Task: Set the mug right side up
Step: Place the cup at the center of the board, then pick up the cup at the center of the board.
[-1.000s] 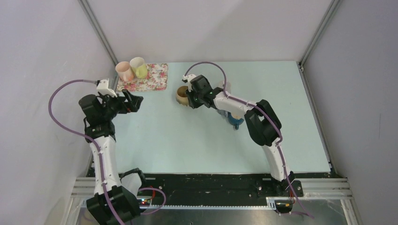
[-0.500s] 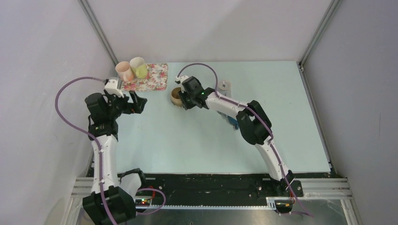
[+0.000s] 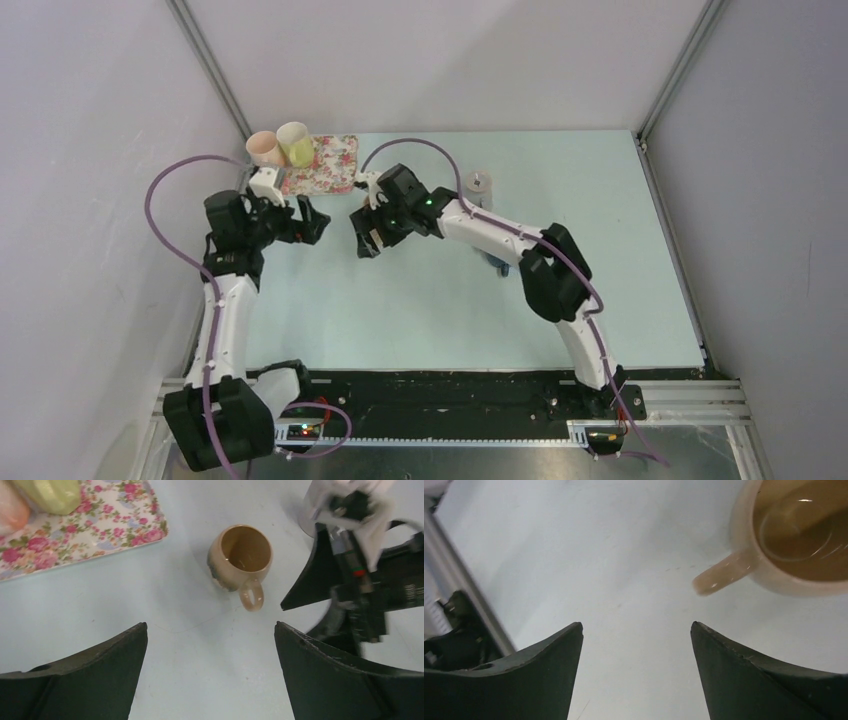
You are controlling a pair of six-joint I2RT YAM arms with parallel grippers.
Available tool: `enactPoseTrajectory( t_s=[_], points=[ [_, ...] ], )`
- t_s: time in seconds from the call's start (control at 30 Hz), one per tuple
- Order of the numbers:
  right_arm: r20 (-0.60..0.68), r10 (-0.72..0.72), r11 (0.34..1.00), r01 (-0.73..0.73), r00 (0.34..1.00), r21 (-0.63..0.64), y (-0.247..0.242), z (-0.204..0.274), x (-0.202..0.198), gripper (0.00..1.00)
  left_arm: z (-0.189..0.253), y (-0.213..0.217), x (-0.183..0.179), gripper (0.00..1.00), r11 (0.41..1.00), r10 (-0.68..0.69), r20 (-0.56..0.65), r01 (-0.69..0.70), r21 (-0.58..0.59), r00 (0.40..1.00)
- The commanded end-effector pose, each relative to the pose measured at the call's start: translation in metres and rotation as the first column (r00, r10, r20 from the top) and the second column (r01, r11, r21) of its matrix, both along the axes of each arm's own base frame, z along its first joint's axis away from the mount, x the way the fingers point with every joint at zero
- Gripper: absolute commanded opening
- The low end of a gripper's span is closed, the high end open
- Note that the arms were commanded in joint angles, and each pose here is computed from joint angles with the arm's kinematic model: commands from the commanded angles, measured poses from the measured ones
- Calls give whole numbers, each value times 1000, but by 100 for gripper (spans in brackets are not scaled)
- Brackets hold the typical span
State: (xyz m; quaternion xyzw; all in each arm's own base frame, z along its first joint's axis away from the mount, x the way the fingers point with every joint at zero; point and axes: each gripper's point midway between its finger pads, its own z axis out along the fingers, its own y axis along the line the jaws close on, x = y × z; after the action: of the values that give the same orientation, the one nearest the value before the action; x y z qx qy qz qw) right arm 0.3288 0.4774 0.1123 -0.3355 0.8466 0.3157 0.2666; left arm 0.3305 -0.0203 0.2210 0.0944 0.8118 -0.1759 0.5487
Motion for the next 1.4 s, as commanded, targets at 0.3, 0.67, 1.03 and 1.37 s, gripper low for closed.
enactPoseTrajectory(
  t_s=[0.3,0.67,1.03,1.37],
  points=[
    [140,81,981,-103,987,163,-148,124,1,97,-40,-92,9,100,947,-220,-63,228,225,974],
    [222,-104,965,43,969,260,-225,136,16,97,-96,-113,24,98,937,-147,-236,211,277,961],
    [281,-98,942,-2,955,335,-228,161,-7,98,-127,-130,49,83,949,-144,-351,230,216,925],
    [318,-119,926,-10,941,376,-230,170,-17,99,-129,-134,68,66,961,-91,-375,181,210,922]
  ],
)
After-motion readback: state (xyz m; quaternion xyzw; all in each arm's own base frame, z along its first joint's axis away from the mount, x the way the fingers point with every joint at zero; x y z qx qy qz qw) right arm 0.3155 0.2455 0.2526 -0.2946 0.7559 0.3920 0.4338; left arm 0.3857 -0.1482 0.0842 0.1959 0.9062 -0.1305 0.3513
